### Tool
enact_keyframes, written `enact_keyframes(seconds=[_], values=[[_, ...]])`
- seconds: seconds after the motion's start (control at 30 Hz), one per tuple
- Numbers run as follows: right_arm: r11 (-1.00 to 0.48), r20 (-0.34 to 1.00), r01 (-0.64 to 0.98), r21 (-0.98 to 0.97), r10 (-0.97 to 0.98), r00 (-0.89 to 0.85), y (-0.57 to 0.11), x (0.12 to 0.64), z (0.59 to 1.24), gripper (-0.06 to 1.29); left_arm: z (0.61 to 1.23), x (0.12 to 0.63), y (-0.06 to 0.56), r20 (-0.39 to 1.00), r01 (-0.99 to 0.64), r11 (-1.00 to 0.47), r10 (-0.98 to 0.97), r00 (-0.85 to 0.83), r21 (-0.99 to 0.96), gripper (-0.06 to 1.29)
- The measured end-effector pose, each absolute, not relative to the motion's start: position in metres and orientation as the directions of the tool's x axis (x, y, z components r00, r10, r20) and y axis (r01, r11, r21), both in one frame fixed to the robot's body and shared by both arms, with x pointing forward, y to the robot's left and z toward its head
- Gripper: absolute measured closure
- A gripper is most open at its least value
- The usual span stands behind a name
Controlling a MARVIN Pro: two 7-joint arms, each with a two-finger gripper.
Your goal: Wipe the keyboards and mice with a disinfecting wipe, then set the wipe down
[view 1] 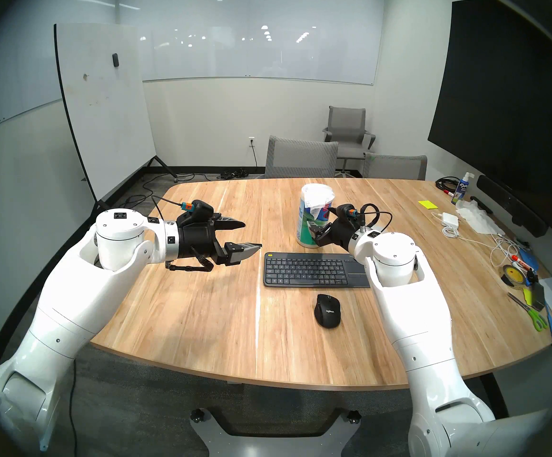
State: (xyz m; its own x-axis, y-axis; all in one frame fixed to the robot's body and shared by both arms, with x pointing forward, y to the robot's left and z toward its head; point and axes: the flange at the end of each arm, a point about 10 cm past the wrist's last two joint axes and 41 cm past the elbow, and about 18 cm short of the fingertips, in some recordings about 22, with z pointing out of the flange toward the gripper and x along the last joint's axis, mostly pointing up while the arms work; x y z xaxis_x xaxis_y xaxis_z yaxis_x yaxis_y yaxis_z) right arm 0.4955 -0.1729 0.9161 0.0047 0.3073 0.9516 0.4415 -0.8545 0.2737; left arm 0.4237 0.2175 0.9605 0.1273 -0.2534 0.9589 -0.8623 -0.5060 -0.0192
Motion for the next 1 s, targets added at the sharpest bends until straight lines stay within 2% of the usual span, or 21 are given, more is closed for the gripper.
enact_keyframes(seconds=[0.2, 0.23, 0.3, 0.37, 0.63, 0.73, 0.8, 0.93, 1.0], values=[[-0.854, 0.951, 0.441, 0.276, 0.308, 0.001, -0.169, 0.496, 0.917, 0.11, 0.96, 0.424, 0.217, 0.959, -0.862, -0.506, -0.253, 0.127, -0.019, -0.03], [-0.855, 0.951, 0.439, 0.276, 0.308, 0.001, -0.168, 0.496, 0.917, 0.22, 0.96, 0.424, 0.217, 0.959, -0.862, -0.506, -0.253, 0.127, -0.019, -0.03], [-0.855, 0.951, 0.438, 0.277, 0.308, 0.001, -0.167, 0.497, 0.916, 0.32, 0.96, 0.424, 0.217, 0.959, -0.862, -0.506, -0.253, 0.127, -0.019, -0.03], [-0.856, 0.951, 0.437, 0.277, 0.309, 0.002, -0.165, 0.497, 0.916, 0.36, 0.96, 0.424, 0.217, 0.959, -0.862, -0.506, -0.253, 0.127, -0.019, -0.03], [-0.856, 0.947, 0.43, 0.286, 0.32, 0.007, -0.161, 0.502, 0.911, 0.35, 0.96, 0.424, 0.217, 0.959, -0.862, -0.506, -0.253, 0.127, -0.019, -0.03], [-0.857, 0.946, 0.428, 0.289, 0.323, 0.007, -0.161, 0.504, 0.91, 0.29, 0.96, 0.424, 0.217, 0.959, -0.862, -0.506, -0.253, 0.127, -0.019, -0.03], [-0.857, 0.946, 0.425, 0.291, 0.325, 0.008, -0.16, 0.505, 0.909, 0.18, 0.96, 0.424, 0.217, 0.959, -0.862, -0.506, -0.253, 0.127, -0.019, -0.03], [-0.858, 0.945, 0.42, 0.294, 0.327, 0.008, -0.16, 0.507, 0.909, 0.17, 0.96, 0.424, 0.217, 0.959, -0.862, -0.506, -0.253, 0.127, -0.019, -0.03], [-0.859, 0.945, 0.419, 0.295, 0.328, 0.008, -0.16, 0.508, 0.908, 0.21, 0.96, 0.424, 0.217, 0.959, -0.862, -0.506, -0.253, 0.127, -0.019, -0.03]])
